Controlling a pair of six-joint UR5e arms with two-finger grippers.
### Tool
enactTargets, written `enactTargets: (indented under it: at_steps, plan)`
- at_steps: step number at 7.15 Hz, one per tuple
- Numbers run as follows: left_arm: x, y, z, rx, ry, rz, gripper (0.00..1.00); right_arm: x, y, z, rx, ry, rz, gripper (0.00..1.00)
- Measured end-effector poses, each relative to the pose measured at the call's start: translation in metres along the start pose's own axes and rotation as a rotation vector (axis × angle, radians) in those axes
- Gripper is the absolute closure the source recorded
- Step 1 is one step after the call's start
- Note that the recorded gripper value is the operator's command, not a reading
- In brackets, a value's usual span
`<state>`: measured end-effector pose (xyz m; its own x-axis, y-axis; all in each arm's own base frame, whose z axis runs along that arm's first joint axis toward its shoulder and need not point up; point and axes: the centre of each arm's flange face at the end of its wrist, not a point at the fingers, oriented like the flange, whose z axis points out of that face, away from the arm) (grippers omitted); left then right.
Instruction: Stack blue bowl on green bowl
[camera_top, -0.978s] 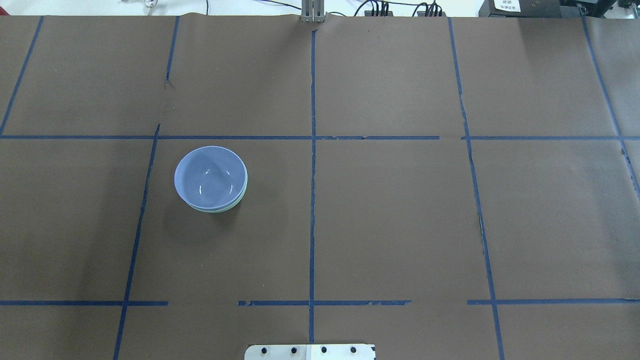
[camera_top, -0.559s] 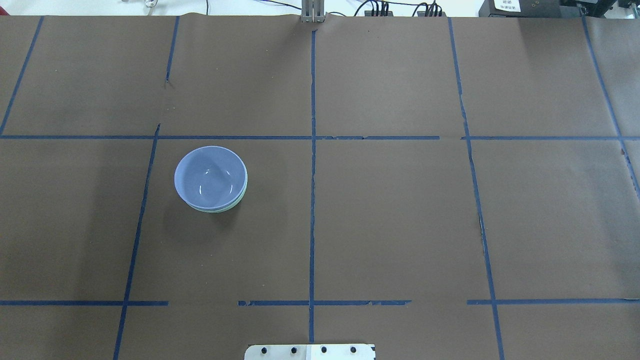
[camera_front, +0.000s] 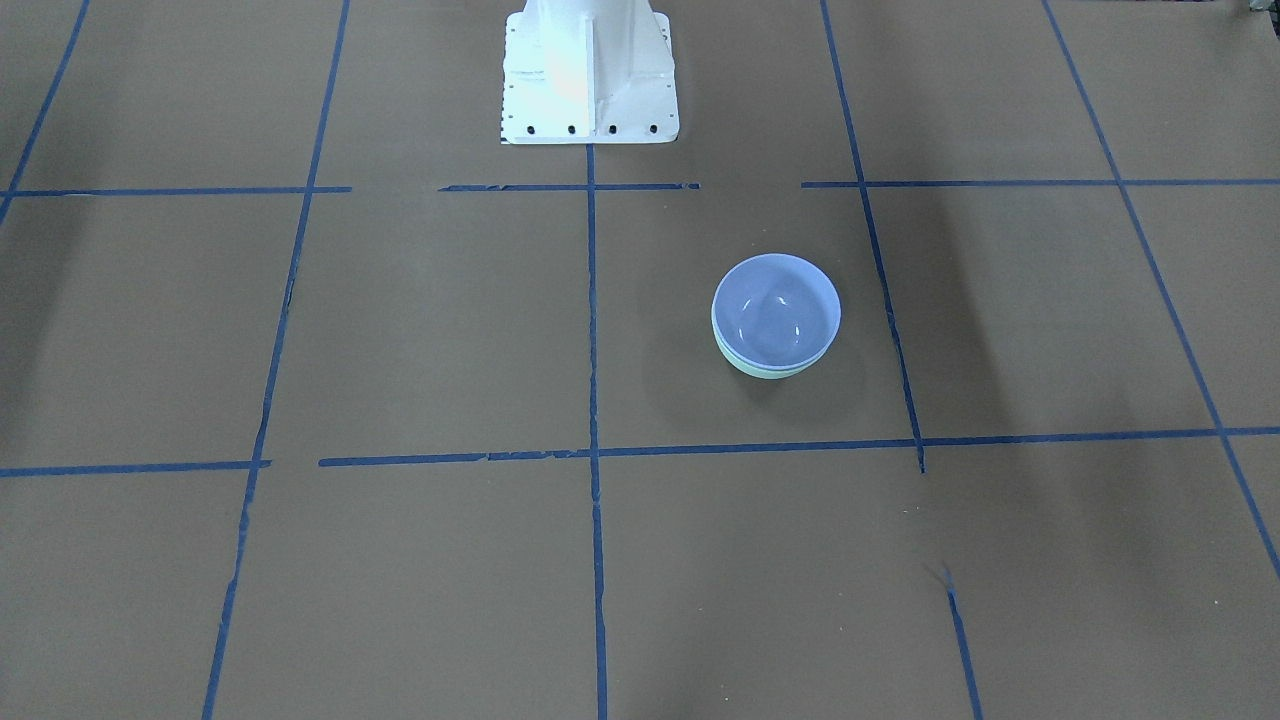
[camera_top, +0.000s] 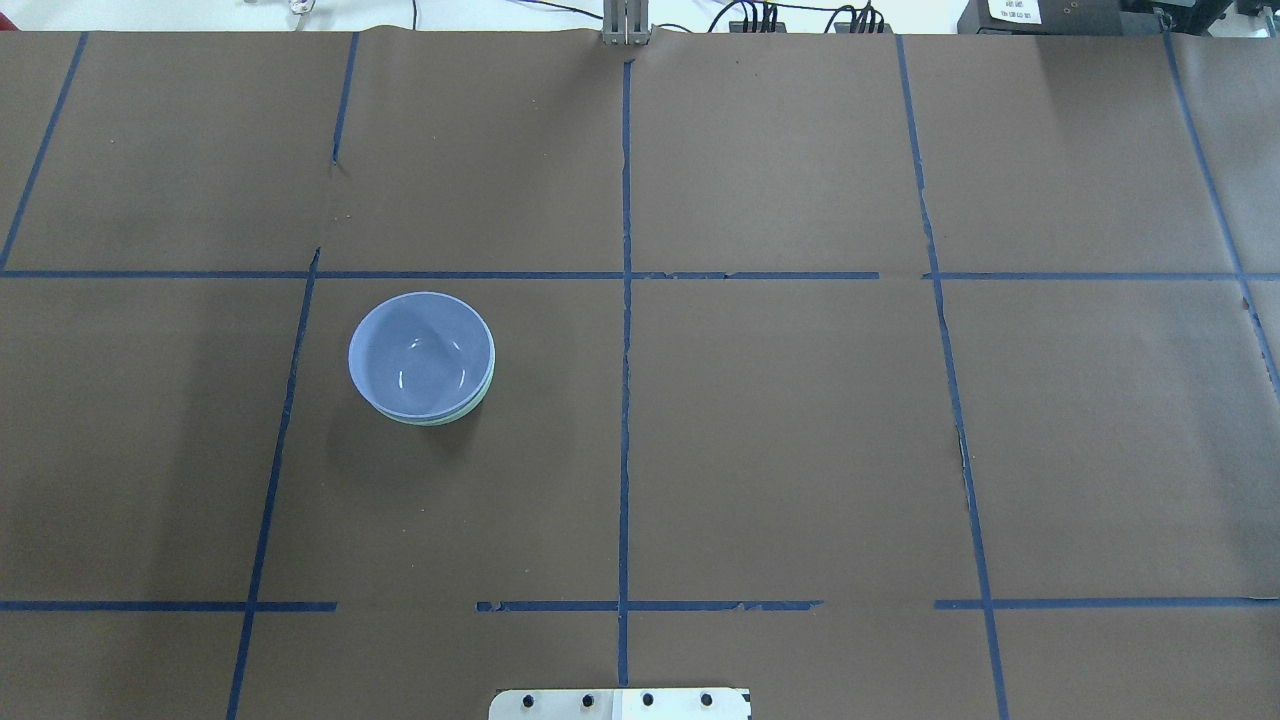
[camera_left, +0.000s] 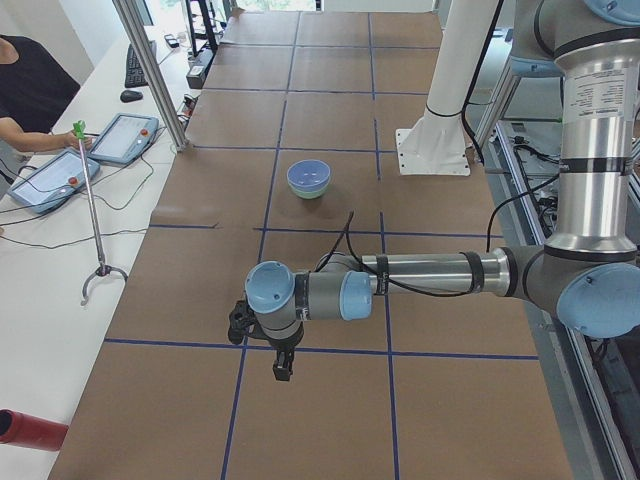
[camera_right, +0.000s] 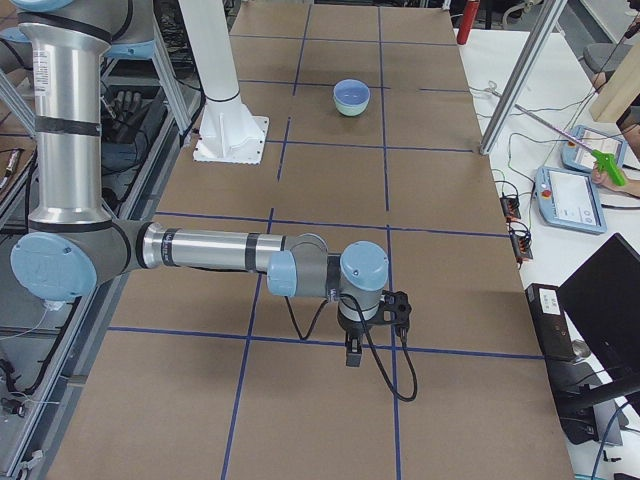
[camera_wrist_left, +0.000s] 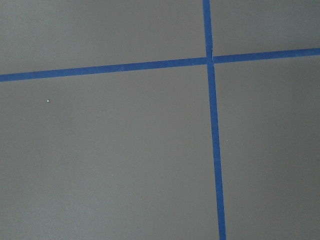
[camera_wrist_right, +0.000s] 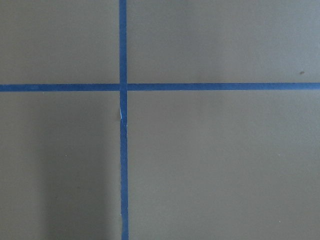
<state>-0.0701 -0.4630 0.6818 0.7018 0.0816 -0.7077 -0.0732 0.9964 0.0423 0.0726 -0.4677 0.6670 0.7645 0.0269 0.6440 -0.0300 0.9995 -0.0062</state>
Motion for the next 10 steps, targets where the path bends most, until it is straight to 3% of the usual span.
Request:
enactTargets:
  at_steps: [3,10]
  plan:
    - [0.0022,-0.0018,-0.0018,0.008,0.000,-0.078,0.00,0.0001,0.0001,0.0001,-0.001,0.000,0.001,0.00]
    - [0.0033,-0.0025,-0.0029,0.013,-0.001,-0.075,0.00,0.0000,0.0001,0.0001,-0.001,0.000,0.001,0.00]
